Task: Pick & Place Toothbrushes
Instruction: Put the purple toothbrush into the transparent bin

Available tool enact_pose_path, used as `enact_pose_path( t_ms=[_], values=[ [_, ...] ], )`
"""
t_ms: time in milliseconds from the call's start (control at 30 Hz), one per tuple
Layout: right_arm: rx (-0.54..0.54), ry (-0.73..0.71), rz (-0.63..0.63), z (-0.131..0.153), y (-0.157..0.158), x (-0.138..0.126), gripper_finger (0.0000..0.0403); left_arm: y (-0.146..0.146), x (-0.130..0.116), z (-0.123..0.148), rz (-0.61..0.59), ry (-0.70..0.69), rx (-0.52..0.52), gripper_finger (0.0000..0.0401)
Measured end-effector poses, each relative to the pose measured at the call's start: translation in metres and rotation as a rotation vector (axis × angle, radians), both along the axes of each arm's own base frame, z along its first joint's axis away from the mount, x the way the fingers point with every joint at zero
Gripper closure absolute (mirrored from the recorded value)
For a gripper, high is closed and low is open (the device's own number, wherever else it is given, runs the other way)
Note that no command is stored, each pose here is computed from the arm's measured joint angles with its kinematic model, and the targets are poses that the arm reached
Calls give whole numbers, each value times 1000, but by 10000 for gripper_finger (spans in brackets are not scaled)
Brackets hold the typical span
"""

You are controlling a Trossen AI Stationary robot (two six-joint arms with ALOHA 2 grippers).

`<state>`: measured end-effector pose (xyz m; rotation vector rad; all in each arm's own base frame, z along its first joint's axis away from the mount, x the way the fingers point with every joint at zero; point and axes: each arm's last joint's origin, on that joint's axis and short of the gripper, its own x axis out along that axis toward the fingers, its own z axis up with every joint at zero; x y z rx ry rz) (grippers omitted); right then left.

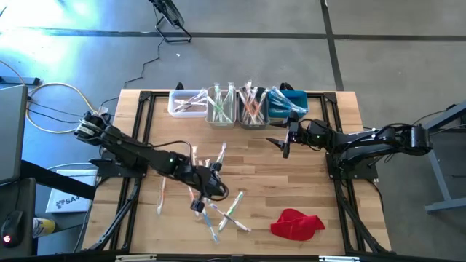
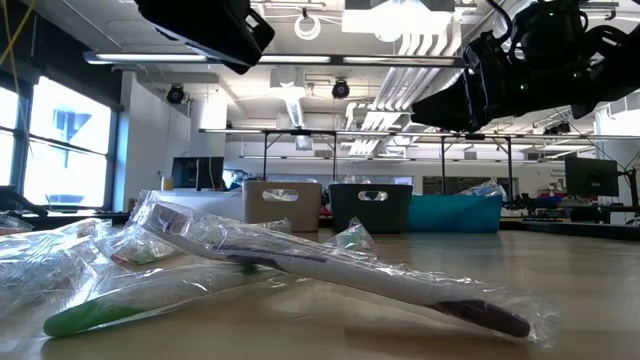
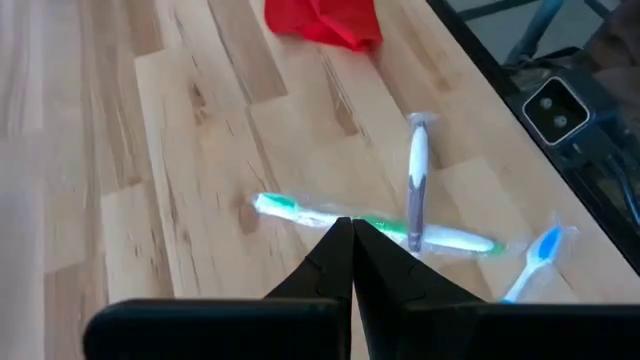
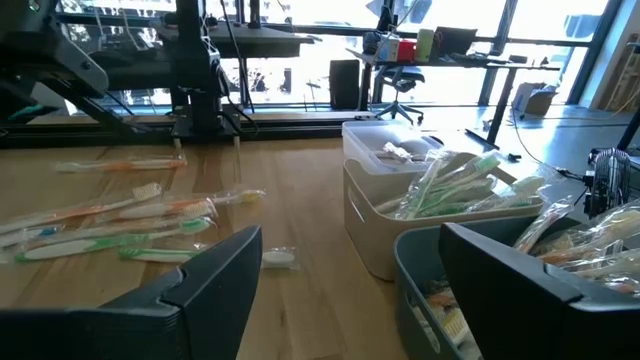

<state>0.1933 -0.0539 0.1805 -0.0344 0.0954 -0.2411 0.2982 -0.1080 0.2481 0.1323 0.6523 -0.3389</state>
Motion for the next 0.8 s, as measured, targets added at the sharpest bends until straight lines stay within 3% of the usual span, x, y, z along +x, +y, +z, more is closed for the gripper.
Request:
enact_pose_path(
  t_ms=[133,433,800],
  values=[
    [0,2,0,0,0,0,105,0,0,0,-14,3,-9,371],
    [7,24,0,-2,0,0,105,-2,1,-6,-60,43,-31,267],
    [8,27,-1,-3,0,0,105,-11,17,-42,-48,163,-94,258]
  ],
)
